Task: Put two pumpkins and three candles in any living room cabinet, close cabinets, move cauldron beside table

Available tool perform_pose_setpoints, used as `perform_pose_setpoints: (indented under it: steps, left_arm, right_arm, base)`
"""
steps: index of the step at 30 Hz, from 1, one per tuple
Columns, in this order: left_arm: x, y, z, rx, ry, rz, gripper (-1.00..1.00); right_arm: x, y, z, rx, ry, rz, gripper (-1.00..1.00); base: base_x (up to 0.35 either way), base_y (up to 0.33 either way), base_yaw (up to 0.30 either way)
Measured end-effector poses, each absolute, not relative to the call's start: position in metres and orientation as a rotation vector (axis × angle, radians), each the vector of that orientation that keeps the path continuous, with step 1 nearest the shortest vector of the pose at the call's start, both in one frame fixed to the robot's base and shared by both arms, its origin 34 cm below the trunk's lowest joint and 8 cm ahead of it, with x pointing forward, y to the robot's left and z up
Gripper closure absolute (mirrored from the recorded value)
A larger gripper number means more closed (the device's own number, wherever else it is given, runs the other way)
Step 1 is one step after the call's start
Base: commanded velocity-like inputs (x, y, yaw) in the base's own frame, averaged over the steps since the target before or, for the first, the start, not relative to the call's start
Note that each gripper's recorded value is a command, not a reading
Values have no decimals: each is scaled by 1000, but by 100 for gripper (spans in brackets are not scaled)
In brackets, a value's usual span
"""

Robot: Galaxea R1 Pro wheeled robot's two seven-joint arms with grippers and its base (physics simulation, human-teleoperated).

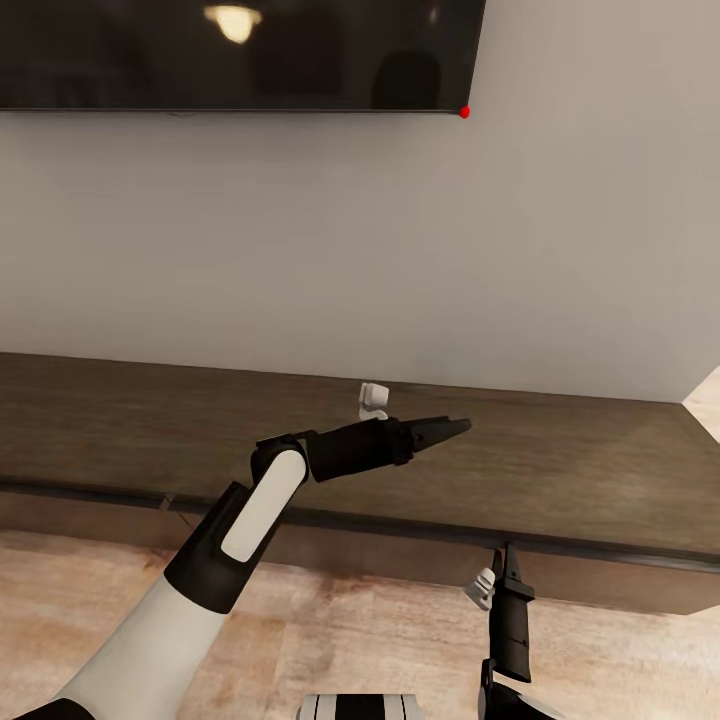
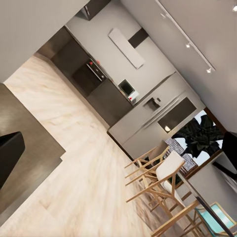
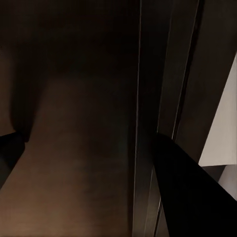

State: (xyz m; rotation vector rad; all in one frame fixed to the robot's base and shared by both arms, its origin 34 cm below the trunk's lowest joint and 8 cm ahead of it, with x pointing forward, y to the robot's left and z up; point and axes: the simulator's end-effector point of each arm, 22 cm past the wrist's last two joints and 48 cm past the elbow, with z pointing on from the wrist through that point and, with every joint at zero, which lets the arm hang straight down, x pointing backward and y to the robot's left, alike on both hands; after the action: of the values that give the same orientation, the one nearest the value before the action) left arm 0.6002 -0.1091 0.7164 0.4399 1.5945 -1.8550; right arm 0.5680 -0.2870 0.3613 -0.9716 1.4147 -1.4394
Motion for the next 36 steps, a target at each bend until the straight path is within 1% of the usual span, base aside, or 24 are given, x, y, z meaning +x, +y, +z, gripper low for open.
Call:
perform_pose_setpoints:
  steps: [7,22,28,36]
  left_arm:
    - [600,-109,718,442,1593,-1853,-100]
    - [600,-109,718,442,1591,-1855,-100]
    - [599,-109,719,442,1590,-1857,-100]
    - [599,-109,719,441,1590,-1857,-100]
  right_arm:
    - [571,-282,361,-992,1400,-1426,100]
    - [571,-282,361,-992,1401,-1426,100]
    - [571,-298,361,-948,1451,-1460,100]
    - [572,-302,361,-937,1464,-1466,100]
  base:
    - [0,0,-60]
    - [0,0,-2]
    - [0,134,0]
    - [0,17,0]
